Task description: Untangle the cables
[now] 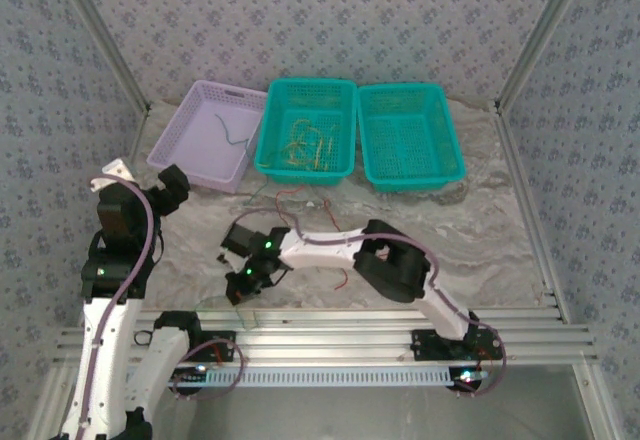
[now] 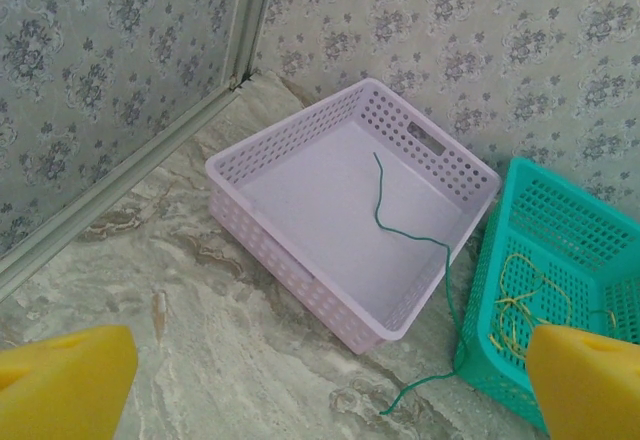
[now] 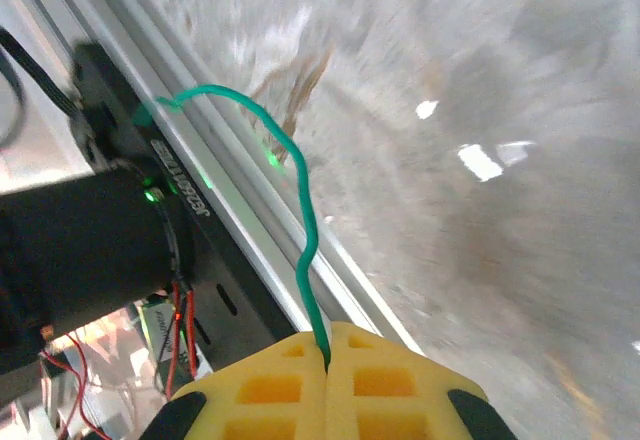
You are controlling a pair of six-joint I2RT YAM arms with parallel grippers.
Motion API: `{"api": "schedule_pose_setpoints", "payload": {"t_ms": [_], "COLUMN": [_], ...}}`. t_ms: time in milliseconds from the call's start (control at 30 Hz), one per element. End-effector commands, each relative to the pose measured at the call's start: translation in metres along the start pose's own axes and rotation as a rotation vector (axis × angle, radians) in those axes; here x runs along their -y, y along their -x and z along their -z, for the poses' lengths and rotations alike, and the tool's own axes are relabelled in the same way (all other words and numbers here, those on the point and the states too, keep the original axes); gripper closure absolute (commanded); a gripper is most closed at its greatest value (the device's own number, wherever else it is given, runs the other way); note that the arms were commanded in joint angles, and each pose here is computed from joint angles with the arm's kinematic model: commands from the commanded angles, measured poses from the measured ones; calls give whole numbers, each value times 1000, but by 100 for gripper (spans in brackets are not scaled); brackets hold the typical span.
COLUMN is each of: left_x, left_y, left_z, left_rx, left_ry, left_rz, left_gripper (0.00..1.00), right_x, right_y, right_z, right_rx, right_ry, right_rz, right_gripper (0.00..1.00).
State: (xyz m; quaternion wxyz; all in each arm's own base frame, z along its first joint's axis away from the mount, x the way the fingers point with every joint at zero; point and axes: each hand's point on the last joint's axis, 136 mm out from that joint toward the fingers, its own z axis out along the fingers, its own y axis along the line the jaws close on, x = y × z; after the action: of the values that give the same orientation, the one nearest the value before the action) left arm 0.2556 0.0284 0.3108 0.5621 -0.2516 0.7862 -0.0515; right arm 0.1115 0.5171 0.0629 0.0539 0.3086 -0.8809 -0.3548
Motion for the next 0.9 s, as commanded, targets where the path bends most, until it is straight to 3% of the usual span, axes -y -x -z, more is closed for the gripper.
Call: {"api": "schedule_pose_setpoints", "payload": {"t_ms": [0,200,400,667,867], "left_x": [2,2,6,4,3], "left_y": [7,4,-3,-5,-5], "left_z": [1,-4,-13,-14,-16], "left_rx": [27,10,-38,-43,-44], "left_ry": [-8,-1,-8,-6,-4], "left_rz": [-11,-17,-13,1,8], "left_gripper": [0,0,0,0,0], "right_x": [-9,6,13,14,27], "right_y": [35,74,139,235,275], "right_z": [67,149,220,263,260], "right_rx": [166,318,462,601,713], "right_ry": [-7,-38,-82,45,132], "right_rz": [30,8,-1,-32,-27], "right_gripper": [100,100,100,100,100]}}
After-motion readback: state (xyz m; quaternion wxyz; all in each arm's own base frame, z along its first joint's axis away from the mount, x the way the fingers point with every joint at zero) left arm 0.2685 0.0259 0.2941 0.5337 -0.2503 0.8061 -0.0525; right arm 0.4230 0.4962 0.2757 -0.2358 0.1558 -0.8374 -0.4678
